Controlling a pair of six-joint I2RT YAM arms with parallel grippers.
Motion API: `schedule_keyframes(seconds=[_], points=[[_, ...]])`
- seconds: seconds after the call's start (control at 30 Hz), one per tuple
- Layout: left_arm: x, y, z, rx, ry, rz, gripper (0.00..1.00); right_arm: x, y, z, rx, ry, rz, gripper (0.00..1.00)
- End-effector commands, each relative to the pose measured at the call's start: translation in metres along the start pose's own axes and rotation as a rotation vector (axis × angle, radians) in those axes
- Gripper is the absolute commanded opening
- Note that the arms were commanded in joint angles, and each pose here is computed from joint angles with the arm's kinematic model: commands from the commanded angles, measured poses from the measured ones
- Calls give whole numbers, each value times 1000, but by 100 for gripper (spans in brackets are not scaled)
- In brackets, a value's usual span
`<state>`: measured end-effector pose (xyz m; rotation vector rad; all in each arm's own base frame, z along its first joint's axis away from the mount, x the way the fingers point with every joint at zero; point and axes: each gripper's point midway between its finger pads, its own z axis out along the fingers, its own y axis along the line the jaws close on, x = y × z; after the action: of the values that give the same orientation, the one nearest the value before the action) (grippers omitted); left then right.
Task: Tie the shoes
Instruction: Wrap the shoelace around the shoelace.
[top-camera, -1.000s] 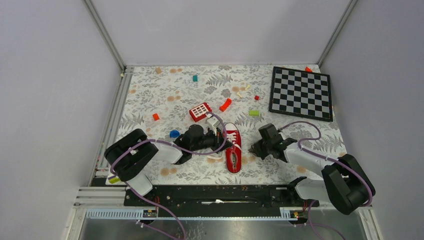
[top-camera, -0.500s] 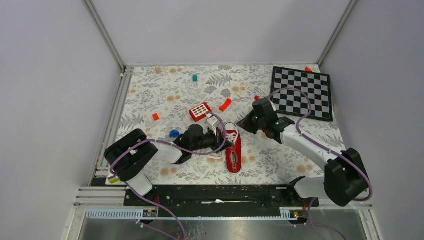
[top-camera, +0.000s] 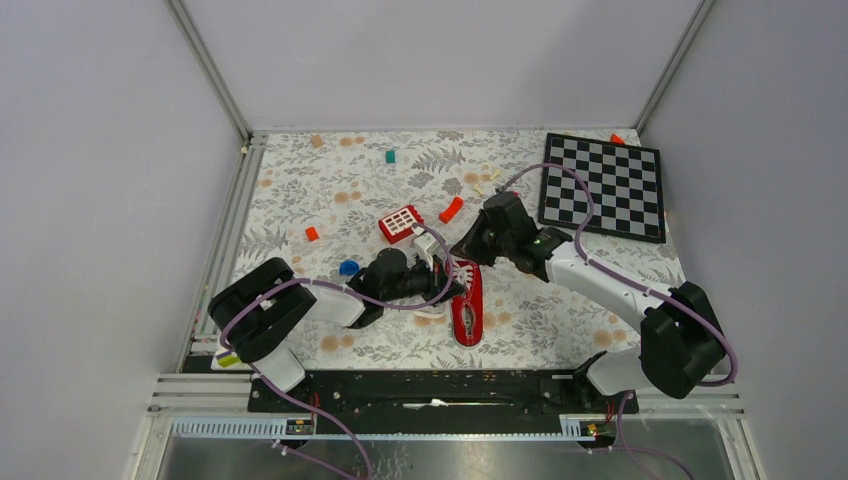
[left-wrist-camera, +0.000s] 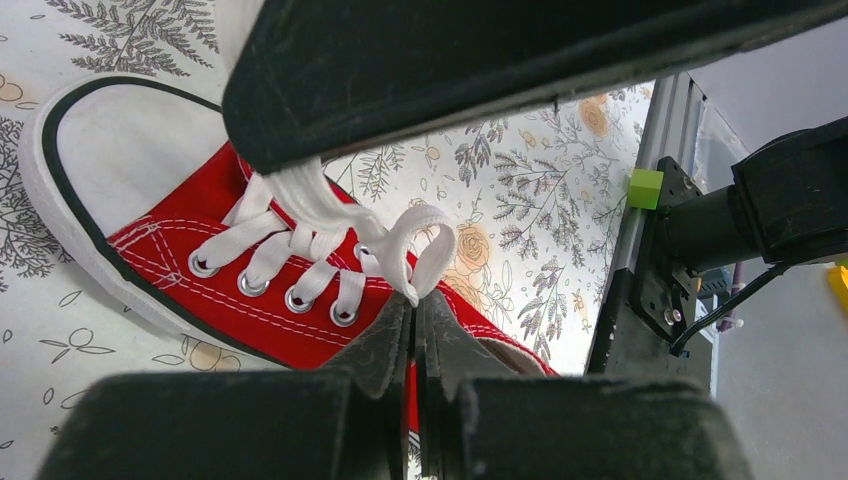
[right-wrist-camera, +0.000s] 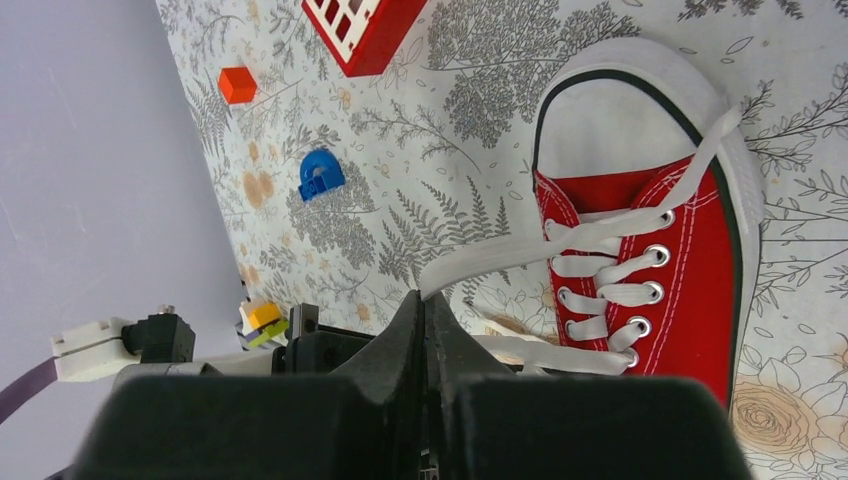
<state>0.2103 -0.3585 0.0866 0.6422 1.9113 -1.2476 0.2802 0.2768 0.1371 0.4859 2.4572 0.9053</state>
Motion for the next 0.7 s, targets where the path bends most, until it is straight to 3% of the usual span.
schedule_keyframes(seconds=[0.0,0.67], points=[[-24,-23,5,98,-50,42,0,3,25,-5,-79,18,-44,0],[-26,-16,9,67,-62,23,0,26,-6,-18,-34,44,-52,0]])
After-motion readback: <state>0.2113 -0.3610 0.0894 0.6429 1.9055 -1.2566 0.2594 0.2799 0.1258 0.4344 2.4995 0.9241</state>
